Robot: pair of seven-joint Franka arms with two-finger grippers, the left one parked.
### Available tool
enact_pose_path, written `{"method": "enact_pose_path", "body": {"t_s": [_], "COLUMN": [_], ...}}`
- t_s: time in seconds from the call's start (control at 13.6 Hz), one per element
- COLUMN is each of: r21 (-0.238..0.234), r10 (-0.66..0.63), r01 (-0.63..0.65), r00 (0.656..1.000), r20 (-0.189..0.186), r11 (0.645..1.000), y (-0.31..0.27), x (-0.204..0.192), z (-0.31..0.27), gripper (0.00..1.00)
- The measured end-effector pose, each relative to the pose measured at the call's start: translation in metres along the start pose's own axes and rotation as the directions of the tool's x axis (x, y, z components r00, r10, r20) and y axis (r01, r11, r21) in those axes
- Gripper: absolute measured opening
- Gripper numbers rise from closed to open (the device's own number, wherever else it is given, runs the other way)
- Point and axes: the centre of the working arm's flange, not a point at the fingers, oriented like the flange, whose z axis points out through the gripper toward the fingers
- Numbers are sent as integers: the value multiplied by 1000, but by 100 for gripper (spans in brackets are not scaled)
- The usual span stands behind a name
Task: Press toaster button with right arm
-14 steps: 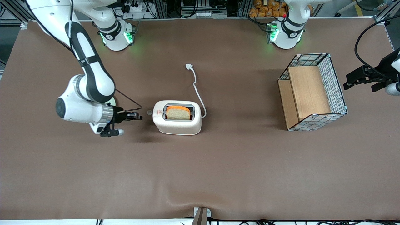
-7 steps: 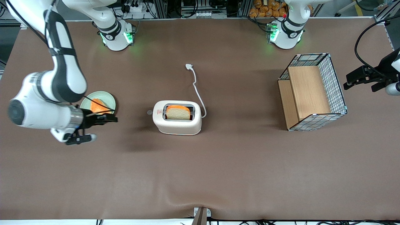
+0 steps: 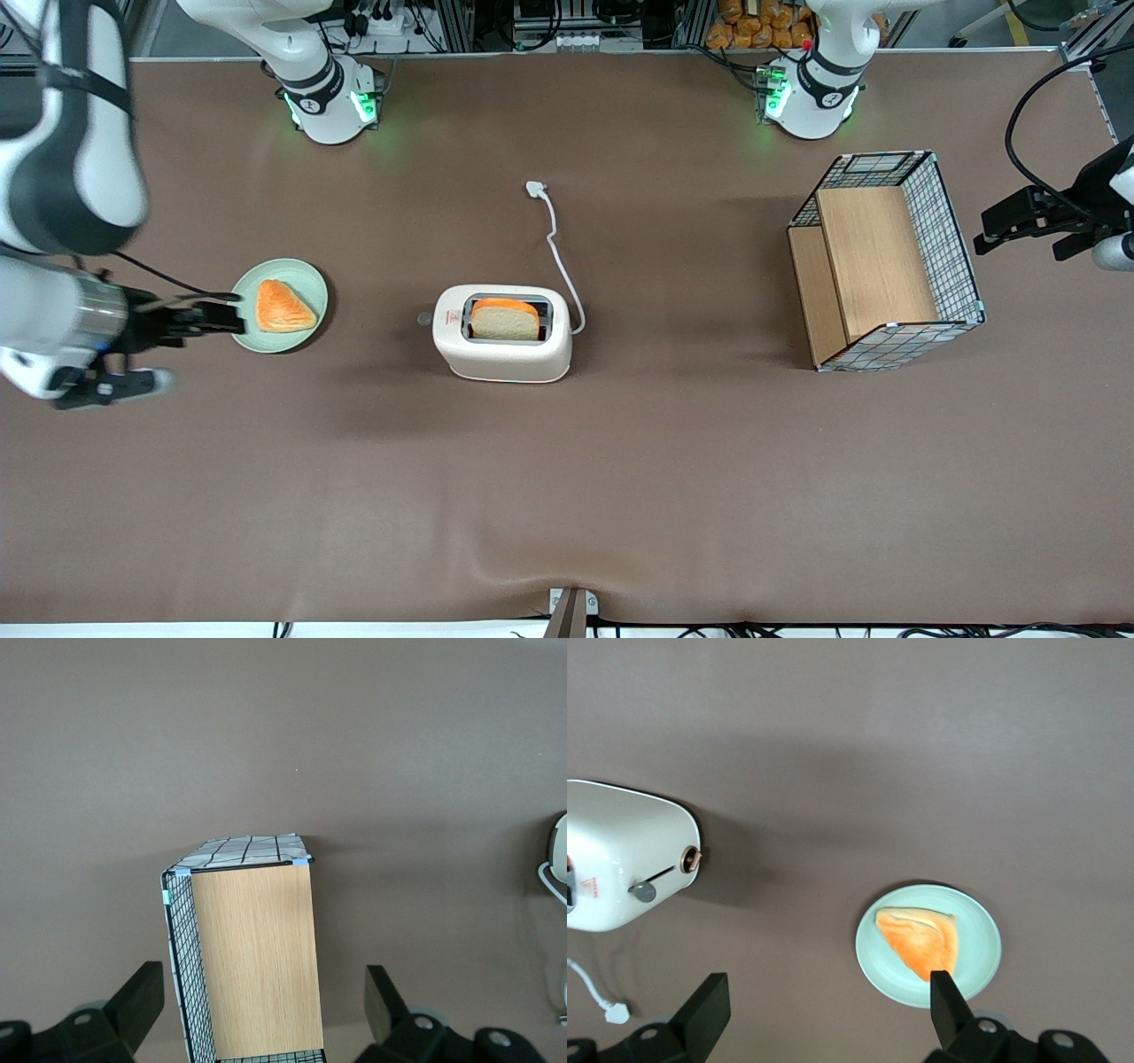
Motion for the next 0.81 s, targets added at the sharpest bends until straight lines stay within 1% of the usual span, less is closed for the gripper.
{"method": "enact_pose_path", "body": {"t_s": [0.07,0.22,0.29,0.44,0.51,0.66,0.81], "r21": [1,-11,-9,2,4,-9,-31], "r10": [9,30,59,108,118,128,123], "r01": [-9,-30,-60,-108,-118,-129,-127], "r00": [1000,998,995,990,988,986,987], "r20": [-12,-56,-74,-95,-102,-105,-99], "r11": [1000,999,998,994,993,992,991], "y": [7,12,11,5,1,0,-4], "x": [-5,-18,-30,-64,-83,-117,-134], "z": [-16,-49,-66,-96,-107,-115,-114], "gripper": [100,100,100,100,100,100,100]}}
